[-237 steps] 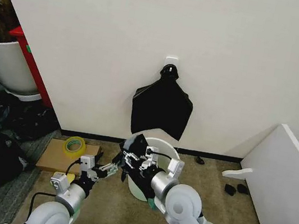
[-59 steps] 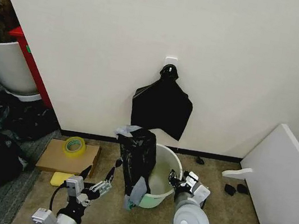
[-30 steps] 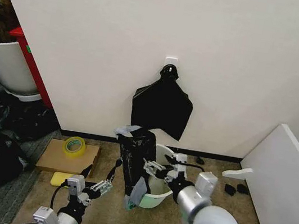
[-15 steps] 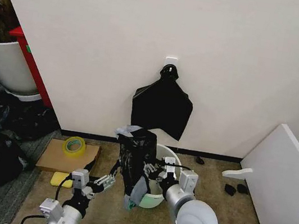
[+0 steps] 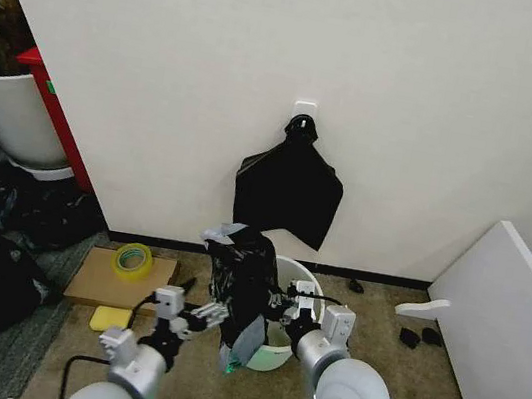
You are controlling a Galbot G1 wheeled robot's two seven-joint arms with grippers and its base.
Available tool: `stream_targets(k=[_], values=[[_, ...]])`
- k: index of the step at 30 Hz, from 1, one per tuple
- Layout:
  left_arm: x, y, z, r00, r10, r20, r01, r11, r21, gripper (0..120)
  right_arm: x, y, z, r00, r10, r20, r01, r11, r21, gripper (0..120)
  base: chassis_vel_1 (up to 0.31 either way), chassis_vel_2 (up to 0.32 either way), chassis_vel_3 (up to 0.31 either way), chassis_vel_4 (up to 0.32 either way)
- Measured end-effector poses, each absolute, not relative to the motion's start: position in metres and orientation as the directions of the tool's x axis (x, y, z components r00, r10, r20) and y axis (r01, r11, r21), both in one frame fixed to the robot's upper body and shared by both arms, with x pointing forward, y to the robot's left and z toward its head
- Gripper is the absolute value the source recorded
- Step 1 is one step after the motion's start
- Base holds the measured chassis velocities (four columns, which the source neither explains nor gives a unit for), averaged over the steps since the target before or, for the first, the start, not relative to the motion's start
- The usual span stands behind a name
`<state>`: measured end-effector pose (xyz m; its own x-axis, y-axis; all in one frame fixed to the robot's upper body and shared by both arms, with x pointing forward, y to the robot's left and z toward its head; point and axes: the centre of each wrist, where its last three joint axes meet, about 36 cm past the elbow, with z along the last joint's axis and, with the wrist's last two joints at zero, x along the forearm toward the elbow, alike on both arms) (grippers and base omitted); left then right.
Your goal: Place the garbage bag over the trash bin.
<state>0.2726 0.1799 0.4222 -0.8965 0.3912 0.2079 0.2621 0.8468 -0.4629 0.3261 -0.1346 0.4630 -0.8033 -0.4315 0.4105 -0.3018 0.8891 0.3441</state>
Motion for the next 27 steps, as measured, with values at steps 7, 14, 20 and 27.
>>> stream_targets(k=[7,14,20,27], values=[[0.289,0.154,0.416,-0.877,0.360,0.319,0.186,0.866,-0.465,94,0.325,-0.137,0.462,-0.808,-0.415,0.418,-0.284,0.897,0.340,0,0.000,0.000,0.000,0.000],[0.303,0.146,0.412,-0.875,0.297,0.382,0.117,0.896,-0.428,93,0.326,-0.138,0.461,-0.809,-0.409,0.422,-0.278,0.899,0.338,0,0.000,0.000,0.000,0.000],[0.324,0.132,0.412,-0.860,0.263,0.437,0.074,0.912,-0.403,93,0.324,-0.138,0.461,-0.808,-0.407,0.425,-0.276,0.900,0.337,0,0.000,0.000,0.000,0.000],[0.339,0.114,0.402,-0.825,0.206,0.527,0.008,0.935,-0.353,93,0.325,-0.139,0.460,-0.810,-0.400,0.429,-0.268,0.903,0.337,0,0.000,0.000,0.000,0.000]])
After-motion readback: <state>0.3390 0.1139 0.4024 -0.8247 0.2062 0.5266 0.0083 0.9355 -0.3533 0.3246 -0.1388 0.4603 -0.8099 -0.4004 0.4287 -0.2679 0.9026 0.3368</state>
